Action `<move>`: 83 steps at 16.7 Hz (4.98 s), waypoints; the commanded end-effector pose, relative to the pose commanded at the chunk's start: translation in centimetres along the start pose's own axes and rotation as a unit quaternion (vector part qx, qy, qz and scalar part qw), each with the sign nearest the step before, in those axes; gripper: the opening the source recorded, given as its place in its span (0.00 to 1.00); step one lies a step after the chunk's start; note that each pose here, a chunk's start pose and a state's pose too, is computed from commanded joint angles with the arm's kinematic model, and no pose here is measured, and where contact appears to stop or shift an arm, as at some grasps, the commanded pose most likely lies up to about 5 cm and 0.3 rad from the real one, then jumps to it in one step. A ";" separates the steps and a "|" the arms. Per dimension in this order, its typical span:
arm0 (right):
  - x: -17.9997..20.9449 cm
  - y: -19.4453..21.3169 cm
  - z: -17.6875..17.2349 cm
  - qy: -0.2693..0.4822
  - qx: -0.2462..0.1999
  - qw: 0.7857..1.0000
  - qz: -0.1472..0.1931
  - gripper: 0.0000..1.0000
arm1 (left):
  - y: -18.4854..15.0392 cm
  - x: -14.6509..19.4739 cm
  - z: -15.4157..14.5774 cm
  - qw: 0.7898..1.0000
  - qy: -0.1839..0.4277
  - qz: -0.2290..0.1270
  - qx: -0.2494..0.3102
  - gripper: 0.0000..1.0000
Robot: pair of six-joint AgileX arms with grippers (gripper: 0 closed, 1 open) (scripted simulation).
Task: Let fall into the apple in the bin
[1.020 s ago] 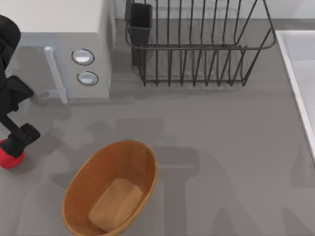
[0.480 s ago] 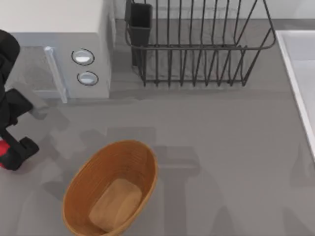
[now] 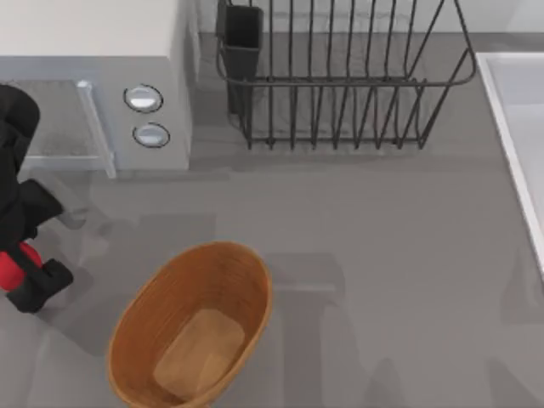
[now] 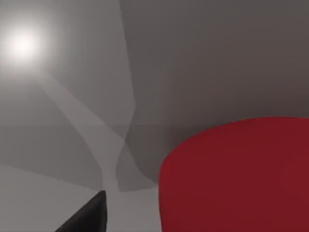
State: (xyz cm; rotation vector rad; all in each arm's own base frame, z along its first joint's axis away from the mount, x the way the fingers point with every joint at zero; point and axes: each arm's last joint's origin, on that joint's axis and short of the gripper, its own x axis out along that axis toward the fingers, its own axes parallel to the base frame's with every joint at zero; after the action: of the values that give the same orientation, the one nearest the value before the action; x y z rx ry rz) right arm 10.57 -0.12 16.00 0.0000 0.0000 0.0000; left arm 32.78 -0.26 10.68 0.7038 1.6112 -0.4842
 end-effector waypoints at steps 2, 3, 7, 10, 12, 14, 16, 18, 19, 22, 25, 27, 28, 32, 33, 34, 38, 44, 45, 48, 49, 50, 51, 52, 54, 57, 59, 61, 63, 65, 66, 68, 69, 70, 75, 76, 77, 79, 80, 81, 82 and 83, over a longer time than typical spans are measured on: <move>0.0 0.0 0.0 0.000 0.000 1.000 0.000 1.00 | 0.2 0.2 0.3 1.000 -0.001 0.001 0.000 1.00; 0.0 0.0 0.0 0.000 0.000 1.000 0.000 1.00 | 0.2 0.2 0.3 1.000 -0.001 0.001 0.000 1.00; 0.0 0.0 0.0 0.000 0.000 1.000 0.000 1.00 | 0.2 0.2 0.3 1.000 -0.001 0.001 0.000 0.85; 0.0 0.0 0.0 0.000 0.000 1.000 0.000 1.00 | 0.2 0.2 0.3 1.000 -0.001 0.001 0.000 0.62; 0.0 0.0 0.0 0.000 0.000 1.000 0.000 1.00 | 0.2 0.2 0.3 1.000 -0.001 0.001 0.000 0.47; 0.0 0.0 0.0 0.000 0.000 1.000 0.000 1.00 | 0.2 0.2 0.3 1.000 -0.001 0.001 0.000 0.32; 0.0 0.0 0.0 0.000 0.000 1.000 0.000 1.00 | 0.2 0.2 0.3 1.000 -0.001 0.001 0.000 0.17; 0.0 0.0 0.0 0.000 0.000 1.000 0.000 1.00 | 0.2 0.2 0.3 1.000 -0.001 0.001 0.000 0.02; 0.0 0.0 0.0 0.000 0.000 1.000 0.000 1.00 | 0.2 0.2 0.3 1.000 -0.001 0.001 0.000 0.00; 0.0 0.0 0.0 0.000 0.000 1.000 0.000 1.00 | 0.2 0.2 0.3 1.000 -0.001 0.001 0.000 0.00; 0.0 0.0 0.0 0.000 0.000 1.000 0.000 1.00 | 0.2 0.2 0.3 1.000 -0.001 0.001 0.000 0.00; 0.0 0.0 0.0 0.000 0.000 1.000 0.000 1.00 | -0.5 -0.6 -0.5 1.000 0.003 -0.027 -0.002 0.00; 0.0 0.0 0.0 0.000 0.000 1.000 0.000 1.00 | -0.5 -0.7 -0.5 1.000 0.003 -0.027 -0.002 0.00; 0.0 0.0 0.0 0.000 0.000 1.000 0.000 1.00 | -0.9 -3.0 -1.3 1.000 0.001 -0.017 -0.014 0.00; 0.0 0.0 0.0 0.000 0.000 1.000 0.000 1.00 | -0.8 -4.1 -1.6 1.000 -0.003 -0.010 -0.020 0.00; 0.0 0.0 0.0 0.000 0.000 1.000 0.000 1.00 | -0.7 -5.5 -1.8 1.000 -0.007 -0.003 -0.025 0.00; 0.0 0.0 0.0 0.000 0.000 1.000 0.000 1.00 | -0.6 -11.2 -2.9 0.999 -0.027 0.019 -0.031 0.00; 0.0 0.0 0.0 0.000 0.000 1.000 0.000 1.00 | 0.2 -15.6 -3.2 1.000 -0.018 -0.005 -0.011 0.00; 0.0 0.0 0.0 0.000 0.000 1.000 0.000 1.00 | 0.4 -15.6 -3.1 1.000 -0.009 -0.015 -0.006 0.00; 0.0 0.0 0.0 0.000 0.000 1.000 0.000 1.00 | 0.7 -15.4 -2.9 1.000 0.003 -0.027 -0.002 0.00; 0.0 0.0 0.0 0.000 0.000 1.000 0.000 1.00 | 0.7 -15.4 -2.9 1.000 0.003 -0.027 -0.002 0.00; 0.0 0.0 0.0 0.000 0.000 1.000 0.000 1.00 | 0.7 -15.4 -2.9 1.000 0.003 -0.027 -0.002 0.00; 0.0 0.0 0.0 0.000 0.000 1.000 0.000 1.00 | 0.6 -15.4 -2.9 1.000 0.002 -0.025 0.000 0.00; 0.0 0.0 0.0 0.000 0.000 1.000 0.000 1.00 | 0.6 -15.4 -2.9 1.000 0.002 -0.025 0.000 0.00; 0.0 0.0 0.0 0.000 0.000 1.000 0.000 1.00 | -0.1 -15.4 -2.5 1.000 0.005 -0.025 -0.001 0.00; 0.0 0.0 0.0 0.000 0.000 1.000 0.000 1.00 | -2.5 -15.5 -0.9 1.000 0.017 -0.021 -0.012 0.00; 0.0 0.0 0.0 0.000 0.000 1.000 0.000 1.00 | -4.9 -15.6 0.5 0.999 0.026 -0.013 -0.033 0.00; 0.0 0.0 0.0 0.000 0.000 1.000 0.000 1.00 | -7.8 -15.8 1.8 0.997 0.033 -0.001 -0.068 0.00; 0.0 0.0 0.0 0.000 0.000 1.000 0.000 1.00 | -10.8 -16.1 2.8 0.992 0.035 0.017 -0.123 0.00; 0.0 0.0 0.0 0.000 0.000 1.000 0.000 1.00 | -13.8 -16.4 3.5 0.979 0.028 0.038 -0.199 0.00; 0.0 0.0 0.0 0.000 0.000 1.000 0.000 1.00 | -15.3 -16.6 3.7 0.968 0.021 0.048 -0.245 0.00; 0.0 0.0 0.0 0.000 0.000 1.000 0.000 1.00 | -17.9 -17.1 4.0 0.933 -0.003 0.063 -0.354 0.00; 0.0 0.0 0.0 0.000 0.000 1.000 0.000 1.00 | -19.0 -17.4 4.1 0.908 -0.019 0.068 -0.412 0.00; 0.0 0.0 0.0 0.000 0.000 1.000 0.000 1.00 | -20.1 -17.7 4.2 0.878 -0.036 0.069 -0.472 0.00; 0.0 0.0 0.0 0.000 0.000 1.000 0.000 1.00 | -23.9 -19.2 4.9 0.677 -0.109 0.035 -0.727 0.00; 0.0 0.0 0.0 0.000 0.000 1.000 0.000 1.00 | -24.4 -19.3 5.0 0.634 -0.116 0.025 -0.764 0.00; 0.0 0.0 0.0 0.000 0.000 1.000 0.000 1.00 | -24.9 -19.4 5.2 0.593 -0.121 0.015 -0.796 0.00; 0.0 0.0 0.0 0.000 0.000 1.000 0.000 1.00 | -25.7 -19.5 5.5 0.519 -0.121 -0.001 -0.846 0.00; 0.0 0.0 0.0 0.000 0.000 1.000 0.000 1.00 | -26.0 -19.4 5.7 0.487 -0.117 -0.007 -0.866 0.00; 0.0 0.0 0.0 0.000 0.000 1.000 0.000 1.00 | -26.3 -19.3 5.9 0.457 -0.113 -0.011 -0.882 0.00; 0.0 0.0 0.0 0.000 0.000 1.000 0.000 1.00 | -26.5 -19.1 6.1 0.432 -0.107 -0.013 -0.896 0.00; 0.0 0.0 0.0 0.000 0.000 1.000 0.000 1.00 | -26.7 -19.0 6.2 0.411 -0.101 -0.014 -0.906 0.00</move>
State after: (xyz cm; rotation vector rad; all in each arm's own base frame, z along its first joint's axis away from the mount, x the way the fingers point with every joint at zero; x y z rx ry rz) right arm 10.57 -0.12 16.00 0.0000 0.0000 0.0000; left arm 20.29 -27.00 26.17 -1.0685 0.9739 1.1783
